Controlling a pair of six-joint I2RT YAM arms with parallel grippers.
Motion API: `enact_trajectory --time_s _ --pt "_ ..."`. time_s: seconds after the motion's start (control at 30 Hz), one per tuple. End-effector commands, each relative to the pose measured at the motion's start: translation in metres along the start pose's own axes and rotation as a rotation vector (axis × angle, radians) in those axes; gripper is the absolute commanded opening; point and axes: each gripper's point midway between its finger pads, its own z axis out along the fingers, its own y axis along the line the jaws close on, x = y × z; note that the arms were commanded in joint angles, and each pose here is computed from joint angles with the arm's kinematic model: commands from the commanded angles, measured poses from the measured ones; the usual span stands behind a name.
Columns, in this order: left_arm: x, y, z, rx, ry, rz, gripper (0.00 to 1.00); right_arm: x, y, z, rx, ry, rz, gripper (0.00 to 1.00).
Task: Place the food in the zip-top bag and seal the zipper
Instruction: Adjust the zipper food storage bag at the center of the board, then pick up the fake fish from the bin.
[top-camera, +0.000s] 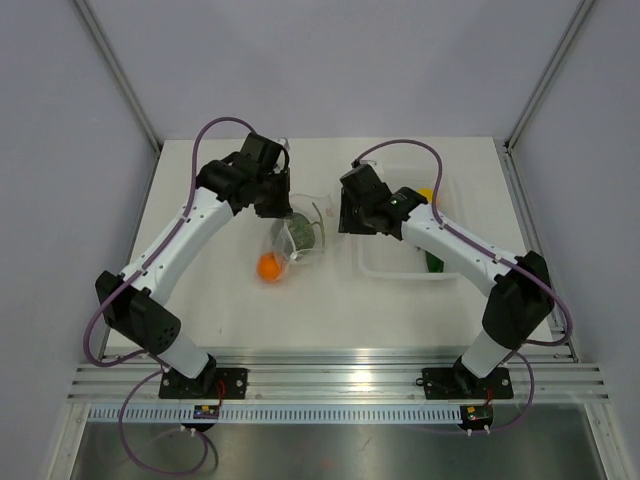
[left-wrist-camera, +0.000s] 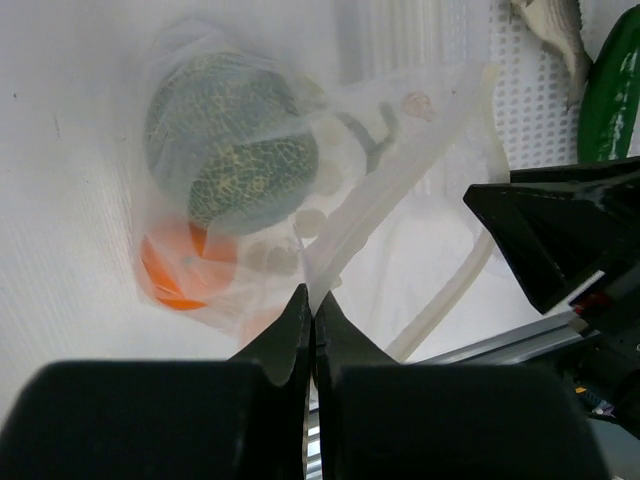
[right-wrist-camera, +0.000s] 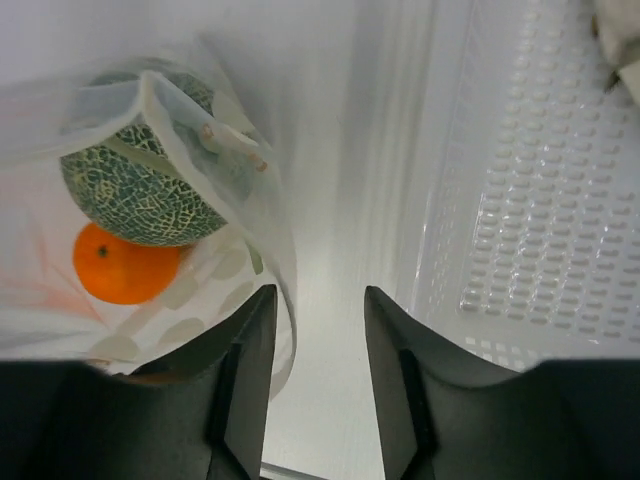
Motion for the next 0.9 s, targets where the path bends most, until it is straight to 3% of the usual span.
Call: enact_trajectory --time_s 0.0,0.17,0.27,0.43,0.6,0.7,0.87 --pt "-0.025 -0.015 -0.026 0.071 -0.106 0.007 0.0 -0.056 0.009 -0.061 -0.036 -0.193 -0.007 0.5" --pt "-0.025 -0.018 -0.025 0.086 -0.105 0.004 0.0 -0.085 -0.015 -0.111 0.006 -0.342 0.018 0.64" --pt "-0.025 -0.021 -0.025 0.101 -0.104 0.0 0.0 -0.094 -0.044 -0.113 0.049 -0.375 0.047 0.66" --pt "-0.025 -0.024 -0.025 0.115 -0.1 -0.003 0.0 -0.082 -0.13 -0.066 0.326 -0.325 -0.015 0.61" --pt "-0.023 -0.022 -0.024 0.112 -0.097 -0.003 0.0 -0.069 -0.147 -0.018 0.242 -0.244 -0.065 0.66" --pt "-0.022 -0.023 -0.026 0.117 -0.096 -0.005 0.0 -0.064 -0.166 0.01 0.296 -0.174 -0.072 0.64" --pt "-0.022 -0.02 -0.035 0.106 -0.107 0.007 0.0 -0.055 -0.186 0.054 0.33 -0.02 -0.221 0.66"
